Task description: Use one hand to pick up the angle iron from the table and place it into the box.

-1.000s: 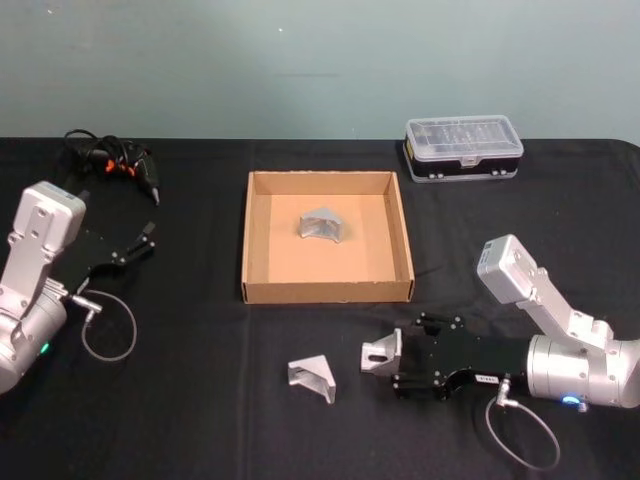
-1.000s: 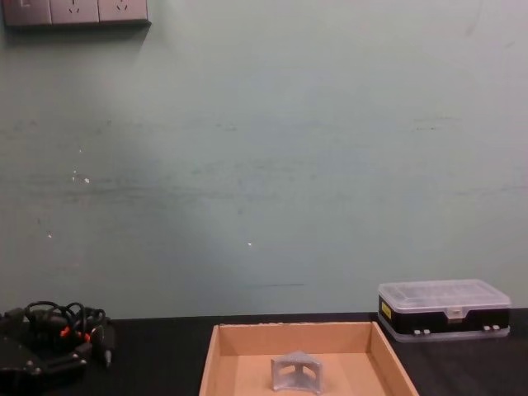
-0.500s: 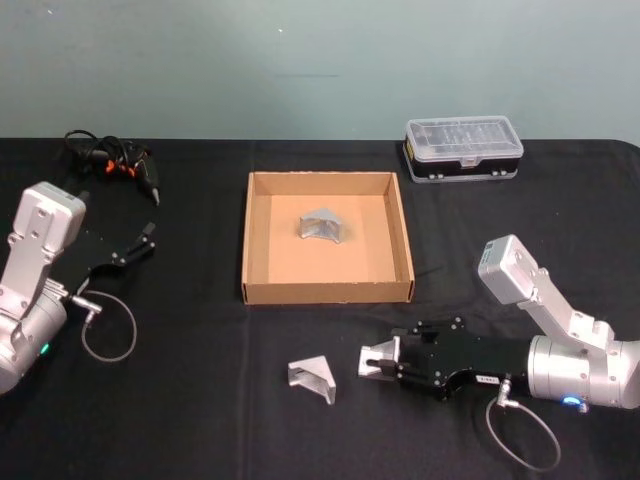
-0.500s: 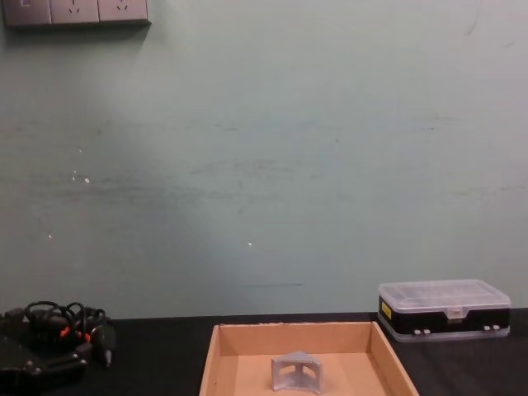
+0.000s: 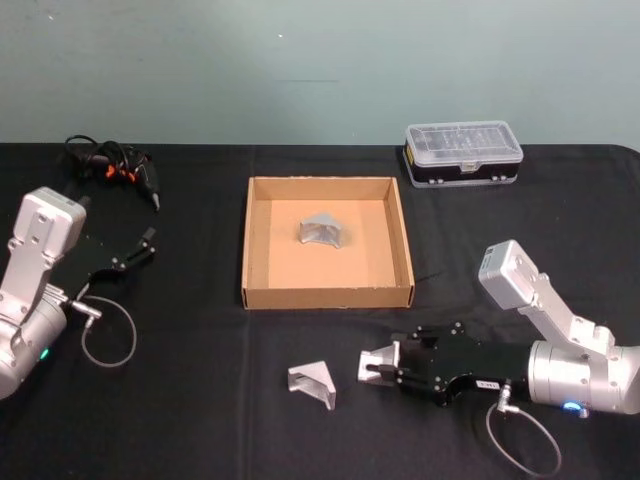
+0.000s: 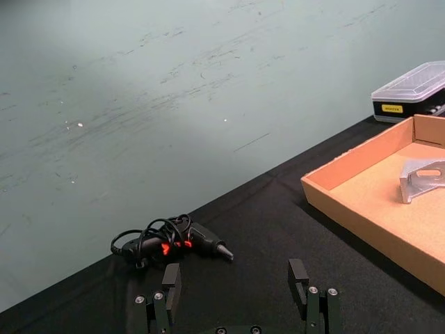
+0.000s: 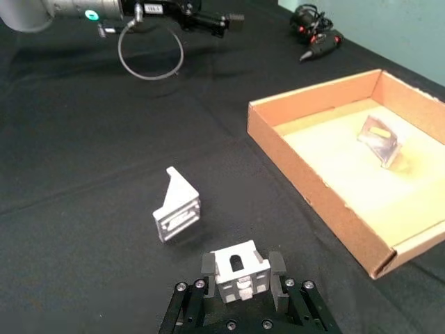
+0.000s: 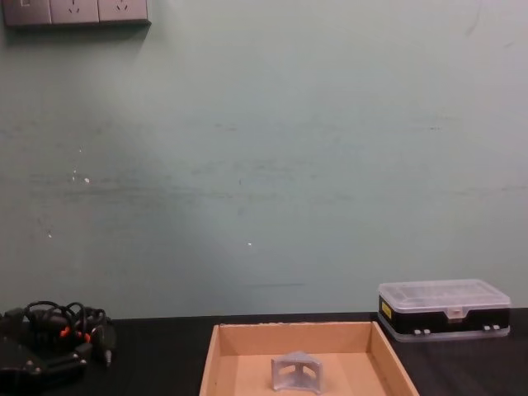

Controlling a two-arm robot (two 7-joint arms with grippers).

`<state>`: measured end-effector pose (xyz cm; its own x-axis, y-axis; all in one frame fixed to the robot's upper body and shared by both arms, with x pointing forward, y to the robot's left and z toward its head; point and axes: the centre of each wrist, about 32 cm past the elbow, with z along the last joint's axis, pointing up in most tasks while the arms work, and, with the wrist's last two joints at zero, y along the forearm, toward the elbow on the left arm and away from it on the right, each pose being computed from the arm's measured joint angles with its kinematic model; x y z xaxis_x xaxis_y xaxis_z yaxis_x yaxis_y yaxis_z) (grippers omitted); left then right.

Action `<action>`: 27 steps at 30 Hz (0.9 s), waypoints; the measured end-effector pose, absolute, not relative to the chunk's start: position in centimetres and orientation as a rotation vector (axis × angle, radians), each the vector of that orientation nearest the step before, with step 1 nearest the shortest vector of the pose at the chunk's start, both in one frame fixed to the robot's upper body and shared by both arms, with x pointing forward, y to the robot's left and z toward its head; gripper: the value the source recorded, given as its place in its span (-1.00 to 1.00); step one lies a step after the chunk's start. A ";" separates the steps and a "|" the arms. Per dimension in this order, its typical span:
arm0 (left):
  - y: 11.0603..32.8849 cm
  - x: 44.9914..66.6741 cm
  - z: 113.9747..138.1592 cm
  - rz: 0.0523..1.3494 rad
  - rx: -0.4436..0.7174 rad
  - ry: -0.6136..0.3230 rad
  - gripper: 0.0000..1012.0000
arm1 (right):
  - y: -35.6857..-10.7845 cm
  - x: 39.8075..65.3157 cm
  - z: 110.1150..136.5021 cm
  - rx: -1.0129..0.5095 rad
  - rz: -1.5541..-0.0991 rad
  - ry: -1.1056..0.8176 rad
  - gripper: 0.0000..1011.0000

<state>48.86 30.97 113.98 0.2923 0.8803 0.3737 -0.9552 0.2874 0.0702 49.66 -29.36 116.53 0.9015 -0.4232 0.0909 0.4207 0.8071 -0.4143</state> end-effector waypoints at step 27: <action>31.0 48.9 114.0 1.248 0.304 -0.285 1.00 | -26.9 56.4 122.6 -0.364 -0.704 -0.037 -0.10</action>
